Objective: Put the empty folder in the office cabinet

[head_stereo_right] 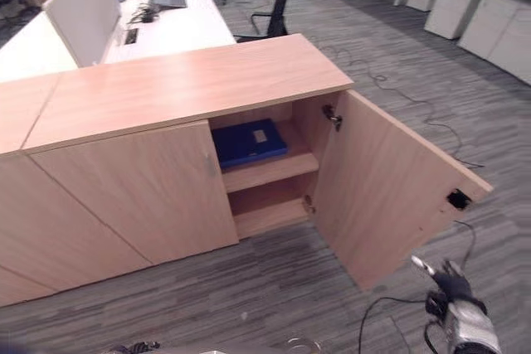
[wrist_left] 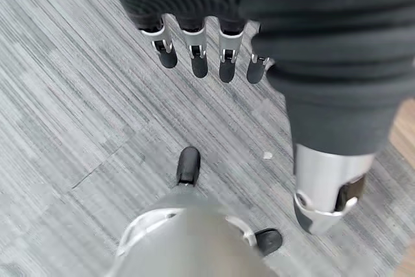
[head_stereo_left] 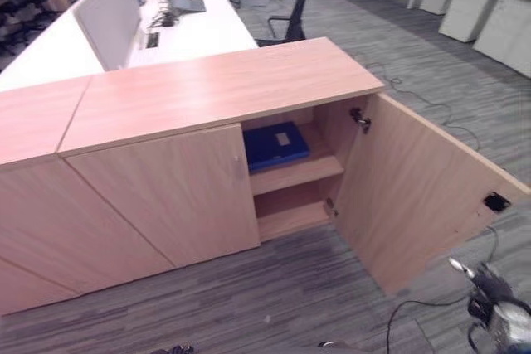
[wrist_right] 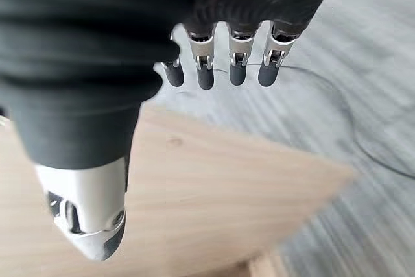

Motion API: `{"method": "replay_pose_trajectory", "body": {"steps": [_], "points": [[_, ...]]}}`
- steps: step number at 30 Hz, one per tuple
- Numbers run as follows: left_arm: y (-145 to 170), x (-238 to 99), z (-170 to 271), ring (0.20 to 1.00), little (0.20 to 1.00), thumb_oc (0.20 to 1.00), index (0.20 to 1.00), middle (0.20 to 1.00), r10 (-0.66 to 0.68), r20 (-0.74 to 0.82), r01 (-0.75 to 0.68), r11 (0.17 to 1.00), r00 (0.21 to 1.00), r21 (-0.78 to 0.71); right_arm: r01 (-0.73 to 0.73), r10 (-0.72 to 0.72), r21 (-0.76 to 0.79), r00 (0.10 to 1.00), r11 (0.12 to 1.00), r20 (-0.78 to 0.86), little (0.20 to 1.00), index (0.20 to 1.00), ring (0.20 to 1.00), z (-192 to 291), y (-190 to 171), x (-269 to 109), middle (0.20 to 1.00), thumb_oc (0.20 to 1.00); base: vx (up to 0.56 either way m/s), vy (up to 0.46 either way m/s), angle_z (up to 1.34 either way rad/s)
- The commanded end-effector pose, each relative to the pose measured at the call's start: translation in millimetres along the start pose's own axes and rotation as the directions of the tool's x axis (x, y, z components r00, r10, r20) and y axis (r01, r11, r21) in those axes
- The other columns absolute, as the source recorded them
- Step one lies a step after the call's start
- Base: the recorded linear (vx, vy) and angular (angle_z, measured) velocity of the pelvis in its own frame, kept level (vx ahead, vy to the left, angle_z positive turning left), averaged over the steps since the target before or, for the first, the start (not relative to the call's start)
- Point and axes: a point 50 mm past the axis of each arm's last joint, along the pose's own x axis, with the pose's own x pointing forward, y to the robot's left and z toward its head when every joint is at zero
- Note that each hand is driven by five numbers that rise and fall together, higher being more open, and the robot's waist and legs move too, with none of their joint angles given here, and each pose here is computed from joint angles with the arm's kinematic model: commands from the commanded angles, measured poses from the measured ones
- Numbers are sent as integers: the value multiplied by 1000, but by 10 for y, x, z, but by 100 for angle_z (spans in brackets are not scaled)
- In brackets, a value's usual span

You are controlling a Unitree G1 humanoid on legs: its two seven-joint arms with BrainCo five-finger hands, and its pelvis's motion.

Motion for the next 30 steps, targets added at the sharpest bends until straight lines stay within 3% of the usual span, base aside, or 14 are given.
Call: {"method": "replay_pose_trajectory", "body": {"steps": [1,4,5,10,15,26,29,30], "points": [[21,2,22,1000,1000,1000,1000,1000,21,-3,-22,995,1000,-94,-1,2,13,1000,1000,-30,1000,1000,1000,-143,215,-5,1000,1000,26,-223,-47],[61,-2,38,1000,1000,1000,1000,1000,39,9,-37,993,999,-112,-31,31,-6,999,999,23,1000,1000,1000,-92,327,-53,1000,1000,23,-239,-69],[28,7,140,1000,1000,1000,1000,1000,49,46,-39,982,998,-182,-39,39,4,997,999,-60,1000,1000,1000,-389,340,-140,1000,1000,-16,-93,-123],[-19,16,260,1000,1000,1000,1000,1000,51,81,-37,984,995,-175,-40,41,17,993,999,-107,1000,1000,1000,-485,361,-132,1000,1000,-19,132,-118],[-94,17,77,1000,1000,1000,1000,1000,22,30,-18,993,999,-116,-79,74,-30,986,996,-152,1000,1000,1000,-551,419,-135,1000,1000,55,233,-78],[196,-46,-225,1000,1000,1000,1000,1000,94,-52,-102,979,994,-176,-135,128,-57,986,989,-105,1000,1000,1000,-405,589,-95,1000,1000,-18,36,-46],[228,-59,-281,1000,1000,1000,1000,1000,97,-68,-107,981,993,-162,-136,132,-105,990,985,-47,1000,1000,1000,-204,498,-33,1000,1000,51,-114,5],[330,-87,-332,1000,1000,1000,1000,1000,122,-69,-132,977,990,-167,-10,9,-112,1000,994,-10,1000,1000,1000,93,-324,7,1000,1000,34,-110,0]]}}
